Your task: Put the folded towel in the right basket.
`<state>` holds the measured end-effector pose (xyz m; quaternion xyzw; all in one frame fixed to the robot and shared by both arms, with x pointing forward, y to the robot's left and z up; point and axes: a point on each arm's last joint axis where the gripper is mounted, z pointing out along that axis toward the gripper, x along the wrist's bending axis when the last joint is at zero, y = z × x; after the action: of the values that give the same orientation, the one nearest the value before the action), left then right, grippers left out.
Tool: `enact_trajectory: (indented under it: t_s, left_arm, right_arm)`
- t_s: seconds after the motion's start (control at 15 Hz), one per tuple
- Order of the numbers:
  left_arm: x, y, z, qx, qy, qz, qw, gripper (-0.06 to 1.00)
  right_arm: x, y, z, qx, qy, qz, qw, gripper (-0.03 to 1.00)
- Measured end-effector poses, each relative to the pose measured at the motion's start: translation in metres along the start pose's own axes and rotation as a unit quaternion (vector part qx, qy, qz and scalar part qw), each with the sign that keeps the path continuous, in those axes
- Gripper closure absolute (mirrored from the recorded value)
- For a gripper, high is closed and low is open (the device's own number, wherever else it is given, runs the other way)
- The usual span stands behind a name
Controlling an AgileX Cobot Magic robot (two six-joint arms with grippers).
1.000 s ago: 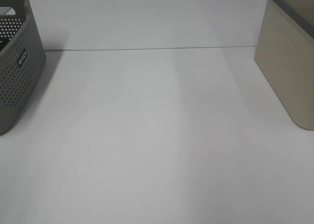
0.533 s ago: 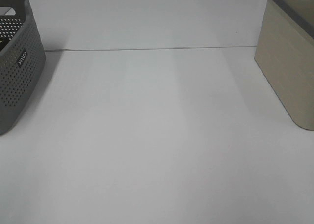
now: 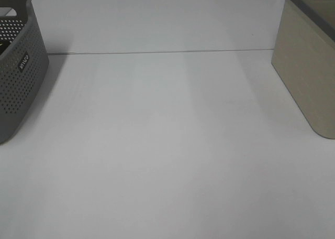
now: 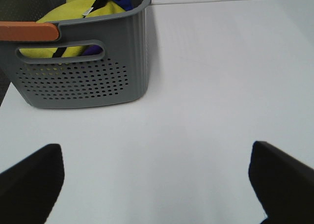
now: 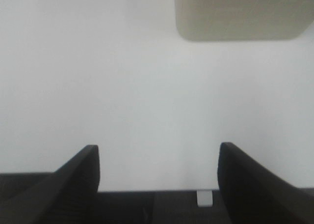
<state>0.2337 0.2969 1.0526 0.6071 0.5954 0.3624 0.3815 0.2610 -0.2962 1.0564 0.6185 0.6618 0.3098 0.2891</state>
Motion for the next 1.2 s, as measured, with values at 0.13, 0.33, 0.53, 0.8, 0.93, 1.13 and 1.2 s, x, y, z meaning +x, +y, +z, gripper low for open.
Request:
enact_trajectory:
  t_s: [0.13, 0.33, 0.53, 0.8, 0.93, 1.13, 1.2]
  left_arm:
    - [0.0, 0.0, 0.0, 0.0, 0.0, 0.0, 1.0, -0.03]
    - [0.0, 0.0, 0.0, 0.0, 0.0, 0.0, 1.0, -0.03]
    - [0.0, 0.0, 0.0, 0.0, 0.0, 0.0, 1.0, -0.03]
    - [0.0, 0.0, 0.0, 0.0, 0.0, 0.0, 1.0, -0.03]
    - [0.0, 0.0, 0.0, 0.0, 0.0, 0.0, 1.0, -0.03]
    - [0.0, 0.0, 0.0, 0.0, 0.0, 0.0, 1.0, -0.03]
    - [0.0, 0.0, 0.0, 0.0, 0.0, 0.0, 1.0, -0.03]
  right_arm:
    - [0.0, -0.017, -0.016, -0.091, -0.001, -0.001, 0.996, 0.32]
    - [0.0, -0.021, -0.021, -0.113, -0.002, -0.001, 0.994, 0.32]
    - [0.0, -0.021, -0.021, -0.114, -0.001, -0.001, 0.994, 0.32]
    - [0.0, -0.021, -0.021, -0.114, -0.001, -0.001, 0.994, 0.32]
    - [0.0, -0.021, -0.021, -0.114, -0.001, -0.001, 0.994, 0.32]
    - [0.0, -0.021, -0.021, -0.114, -0.001, -0.001, 0.994, 0.32]
    - [0.0, -0.021, -0.021, -0.114, -0.001, -0.001, 0.994, 0.32]
